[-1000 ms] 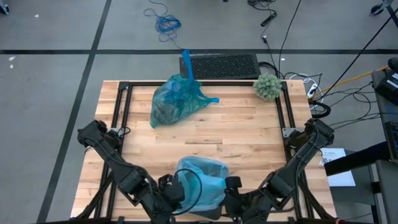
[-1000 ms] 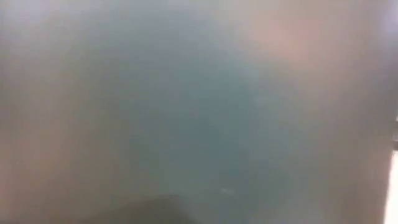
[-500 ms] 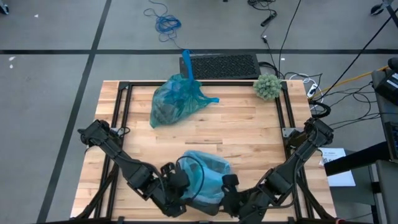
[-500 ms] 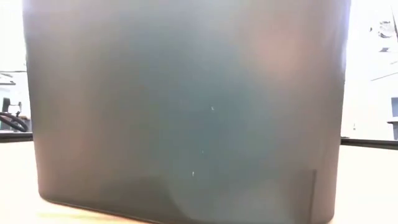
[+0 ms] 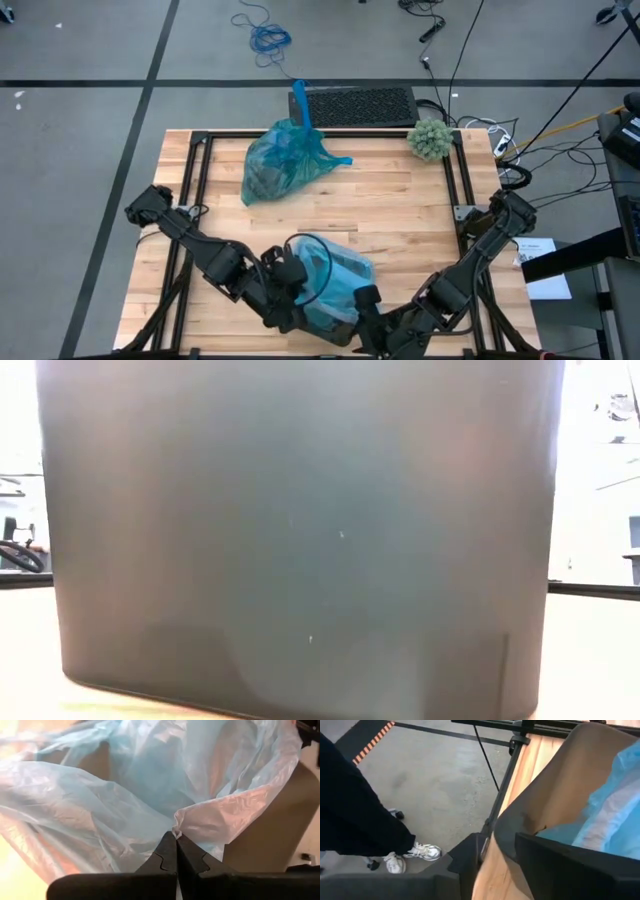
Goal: Place trash/remove bag and relplace
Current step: Insert the new trash bag into the trash bin
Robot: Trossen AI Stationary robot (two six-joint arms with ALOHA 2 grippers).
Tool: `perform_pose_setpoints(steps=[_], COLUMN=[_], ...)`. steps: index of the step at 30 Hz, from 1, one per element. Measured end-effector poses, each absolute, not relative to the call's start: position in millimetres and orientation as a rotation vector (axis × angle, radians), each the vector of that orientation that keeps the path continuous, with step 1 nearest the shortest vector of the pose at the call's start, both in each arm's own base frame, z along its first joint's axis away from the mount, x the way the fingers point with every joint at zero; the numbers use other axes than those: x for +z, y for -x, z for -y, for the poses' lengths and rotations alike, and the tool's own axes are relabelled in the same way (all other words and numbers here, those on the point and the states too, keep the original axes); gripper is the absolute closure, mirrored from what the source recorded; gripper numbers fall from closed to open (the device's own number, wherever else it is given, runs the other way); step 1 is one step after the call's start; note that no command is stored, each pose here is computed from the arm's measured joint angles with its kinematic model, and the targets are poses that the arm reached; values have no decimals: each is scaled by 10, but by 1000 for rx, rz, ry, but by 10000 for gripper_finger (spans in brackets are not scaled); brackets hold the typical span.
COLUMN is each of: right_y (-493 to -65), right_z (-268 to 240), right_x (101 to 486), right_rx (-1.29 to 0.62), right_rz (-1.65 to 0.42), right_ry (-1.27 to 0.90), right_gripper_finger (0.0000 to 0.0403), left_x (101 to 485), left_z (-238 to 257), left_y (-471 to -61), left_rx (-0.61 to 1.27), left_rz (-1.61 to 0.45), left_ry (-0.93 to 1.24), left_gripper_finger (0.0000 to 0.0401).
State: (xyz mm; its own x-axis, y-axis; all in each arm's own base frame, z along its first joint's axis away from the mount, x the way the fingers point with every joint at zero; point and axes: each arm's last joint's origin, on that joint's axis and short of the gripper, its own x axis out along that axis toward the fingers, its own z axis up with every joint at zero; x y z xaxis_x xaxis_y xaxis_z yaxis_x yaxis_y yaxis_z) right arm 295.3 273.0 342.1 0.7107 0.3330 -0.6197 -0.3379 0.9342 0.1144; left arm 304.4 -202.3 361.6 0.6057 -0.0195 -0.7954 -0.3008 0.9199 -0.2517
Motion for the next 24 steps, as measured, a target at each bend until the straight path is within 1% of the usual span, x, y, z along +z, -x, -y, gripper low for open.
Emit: perform_pose_setpoints(steps=[4,8,11,13,15,16,19,24], right_y=[-3009,-3114,-3171,-3190,-3199,-3199,-3211,-3225], right_z=[-2706,-2689,-2674,-2654,-2621,-2596,-2489,-2319], right_x=[3381,3251,3194,3181,3167,3158,3156,3208], right_rx=[370,350,335,325,308,285,217,193], right_rz=[-687,-720,-730,-736,-754,-764,-789,-818], right_ry=[46,73,78,81,92,107,129,165], right_gripper_finger=[258,261,291,328,375,387,392,400], left_x=[3652,3653,3655,3654,3654,3654,3656,3653], left_z=[1996,1997,2001,2002,2001,2000,1976,1868], left_y=[-3029,-3029,-3031,-3030,-3030,-3030,-3041,-3102], left_rx=[166,166,165,170,171,174,179,201], left_rz=[-902,-902,-899,-900,-900,-898,-894,-893], left_ry=[390,392,400,411,412,410,396,378], left_gripper_finger=[401,401,401,401,401,401,401,401])
